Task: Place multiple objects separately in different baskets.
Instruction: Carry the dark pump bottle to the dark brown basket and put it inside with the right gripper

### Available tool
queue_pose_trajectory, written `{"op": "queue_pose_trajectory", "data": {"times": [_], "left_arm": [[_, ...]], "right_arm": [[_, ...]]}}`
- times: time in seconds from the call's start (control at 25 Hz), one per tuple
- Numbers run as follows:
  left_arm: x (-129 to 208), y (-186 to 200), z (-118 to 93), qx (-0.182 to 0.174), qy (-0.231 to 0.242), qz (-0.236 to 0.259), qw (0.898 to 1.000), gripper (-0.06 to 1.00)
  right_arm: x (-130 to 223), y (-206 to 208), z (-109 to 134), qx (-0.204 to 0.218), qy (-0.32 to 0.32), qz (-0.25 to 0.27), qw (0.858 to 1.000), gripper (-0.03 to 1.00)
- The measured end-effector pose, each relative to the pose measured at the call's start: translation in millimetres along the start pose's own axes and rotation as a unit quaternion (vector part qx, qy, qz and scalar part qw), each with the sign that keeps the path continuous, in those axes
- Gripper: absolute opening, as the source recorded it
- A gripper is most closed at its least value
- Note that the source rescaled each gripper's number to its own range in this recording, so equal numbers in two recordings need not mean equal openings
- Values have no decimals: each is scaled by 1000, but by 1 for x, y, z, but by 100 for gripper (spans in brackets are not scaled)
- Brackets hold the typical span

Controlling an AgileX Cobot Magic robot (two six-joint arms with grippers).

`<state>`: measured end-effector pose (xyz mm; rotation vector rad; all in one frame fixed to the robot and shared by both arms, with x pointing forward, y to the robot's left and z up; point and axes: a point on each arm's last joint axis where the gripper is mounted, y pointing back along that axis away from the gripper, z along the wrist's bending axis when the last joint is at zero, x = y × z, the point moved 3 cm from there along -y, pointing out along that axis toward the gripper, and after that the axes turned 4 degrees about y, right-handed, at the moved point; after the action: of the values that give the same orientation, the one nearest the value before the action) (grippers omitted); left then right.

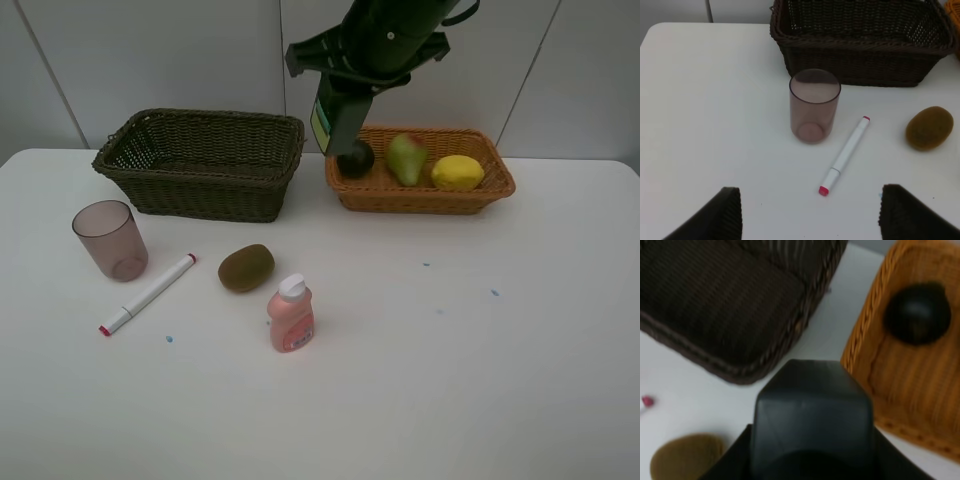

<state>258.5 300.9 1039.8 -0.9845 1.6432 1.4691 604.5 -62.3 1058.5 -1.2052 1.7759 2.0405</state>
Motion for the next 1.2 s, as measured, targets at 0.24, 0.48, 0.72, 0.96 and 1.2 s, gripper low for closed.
{"op": "queue_pose_trajectory", "data": {"times": [0.24, 0.48, 0.72, 0.96, 1.2], "left_arm": [[0, 0, 0, 0, 0, 0, 1000, 74], [0, 0, 0, 0, 0, 0, 1000, 74], [0, 0, 0, 0, 0, 0, 1000, 74], [0, 0, 0, 0, 0, 0, 1000, 74], [0, 0, 0, 0, 0, 0, 1000, 74]], "right_arm": [[-21, -4, 5, -18, 5, -89, 996, 11], [-34, -19, 12, -38, 8, -158, 987, 11], [-27, -55, 18, -46, 12, -160, 986, 11], [-19, -87, 26, -59, 12, -171, 983, 11], [-10, -112, 39, -74, 17, -182, 980, 11]]}}
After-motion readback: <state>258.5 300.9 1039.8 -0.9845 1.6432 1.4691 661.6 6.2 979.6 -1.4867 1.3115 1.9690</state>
